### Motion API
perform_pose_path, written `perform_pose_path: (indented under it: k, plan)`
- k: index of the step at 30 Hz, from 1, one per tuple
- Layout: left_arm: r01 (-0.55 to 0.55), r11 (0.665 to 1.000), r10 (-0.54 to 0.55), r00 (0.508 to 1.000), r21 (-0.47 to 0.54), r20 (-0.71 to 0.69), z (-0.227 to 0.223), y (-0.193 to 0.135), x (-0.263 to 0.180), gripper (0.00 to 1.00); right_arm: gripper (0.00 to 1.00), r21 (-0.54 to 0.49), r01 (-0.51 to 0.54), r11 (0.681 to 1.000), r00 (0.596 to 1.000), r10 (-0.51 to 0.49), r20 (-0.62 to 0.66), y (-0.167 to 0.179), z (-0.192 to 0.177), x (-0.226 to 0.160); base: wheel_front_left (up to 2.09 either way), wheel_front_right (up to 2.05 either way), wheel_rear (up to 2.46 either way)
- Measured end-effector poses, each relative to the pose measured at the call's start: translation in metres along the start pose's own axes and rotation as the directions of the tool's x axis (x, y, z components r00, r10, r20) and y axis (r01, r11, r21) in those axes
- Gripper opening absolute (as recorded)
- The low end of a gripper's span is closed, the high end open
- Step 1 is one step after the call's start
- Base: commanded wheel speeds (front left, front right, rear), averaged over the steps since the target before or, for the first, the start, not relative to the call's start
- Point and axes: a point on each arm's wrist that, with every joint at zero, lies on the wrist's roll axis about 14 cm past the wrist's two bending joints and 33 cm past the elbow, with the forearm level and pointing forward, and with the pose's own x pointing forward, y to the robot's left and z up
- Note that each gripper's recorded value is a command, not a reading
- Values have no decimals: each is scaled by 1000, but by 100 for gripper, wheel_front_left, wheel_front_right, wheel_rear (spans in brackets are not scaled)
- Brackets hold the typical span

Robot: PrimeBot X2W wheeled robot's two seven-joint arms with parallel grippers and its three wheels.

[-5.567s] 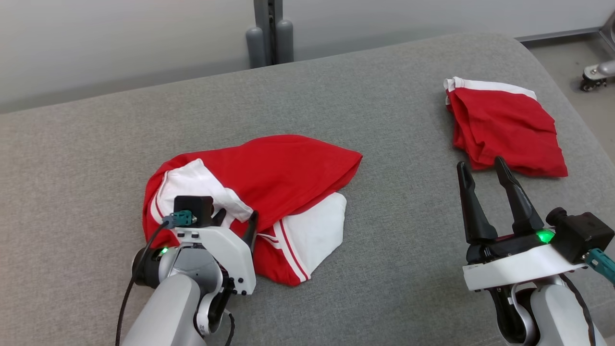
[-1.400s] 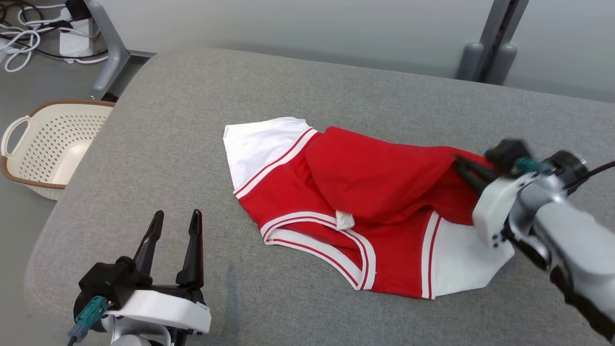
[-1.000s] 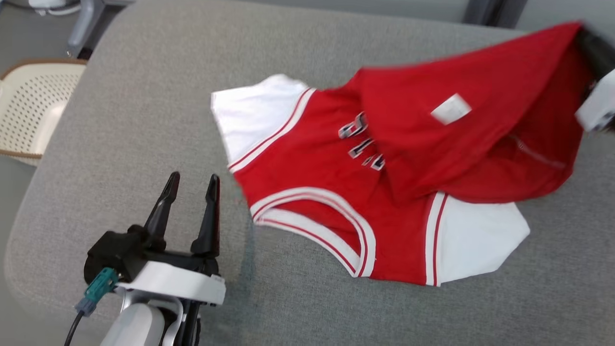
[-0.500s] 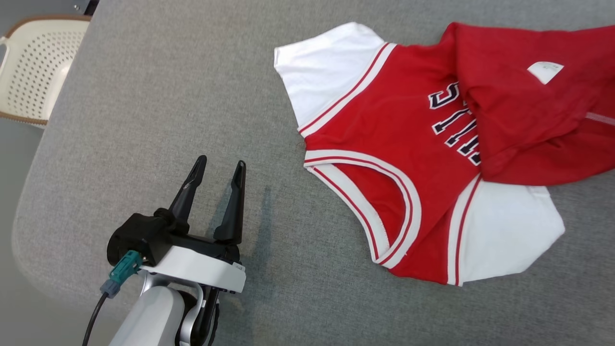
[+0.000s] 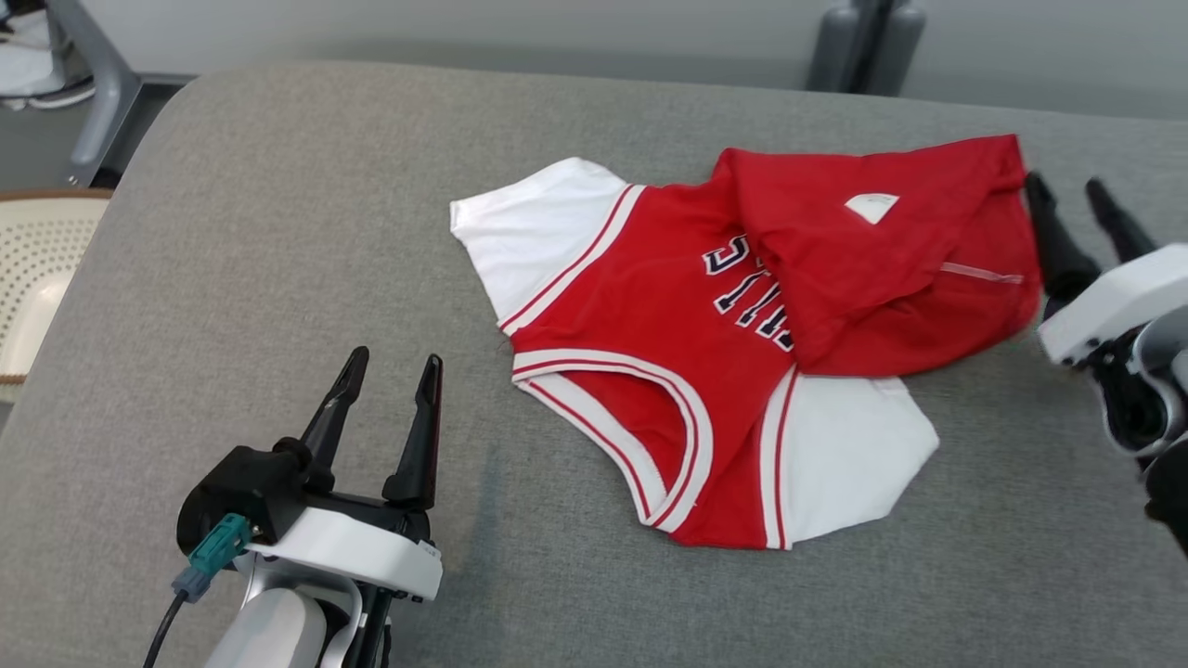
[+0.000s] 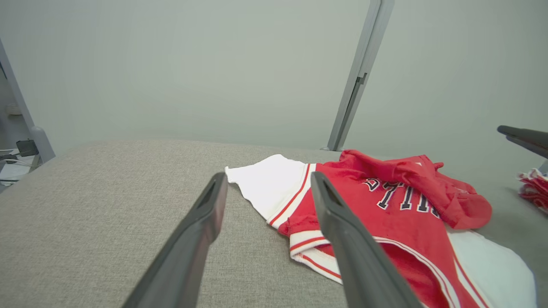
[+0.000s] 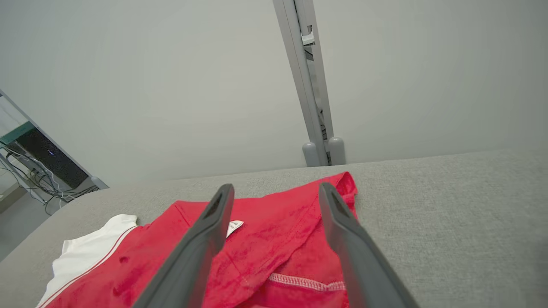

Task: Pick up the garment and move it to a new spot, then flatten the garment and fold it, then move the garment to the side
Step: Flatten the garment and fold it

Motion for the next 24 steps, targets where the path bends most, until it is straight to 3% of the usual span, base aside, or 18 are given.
perform_pose_path:
  k: [6,13,24]
  plan:
    - [33,999,-33,999,3,15,8,-10,0,100,100,111,31,993,977,-7,-213,5,-49,-28,0,0,0]
    - [18,1000,-18,1000,-3,-6,3,-6,-5,100,100,237,47,970,935,41,-353,22,-74,-27,0,0,0]
    - [-37,999,36,998,-17,-42,-12,6,-7,100,100,287,110,952,860,54,-508,24,-107,-4,0,0,0]
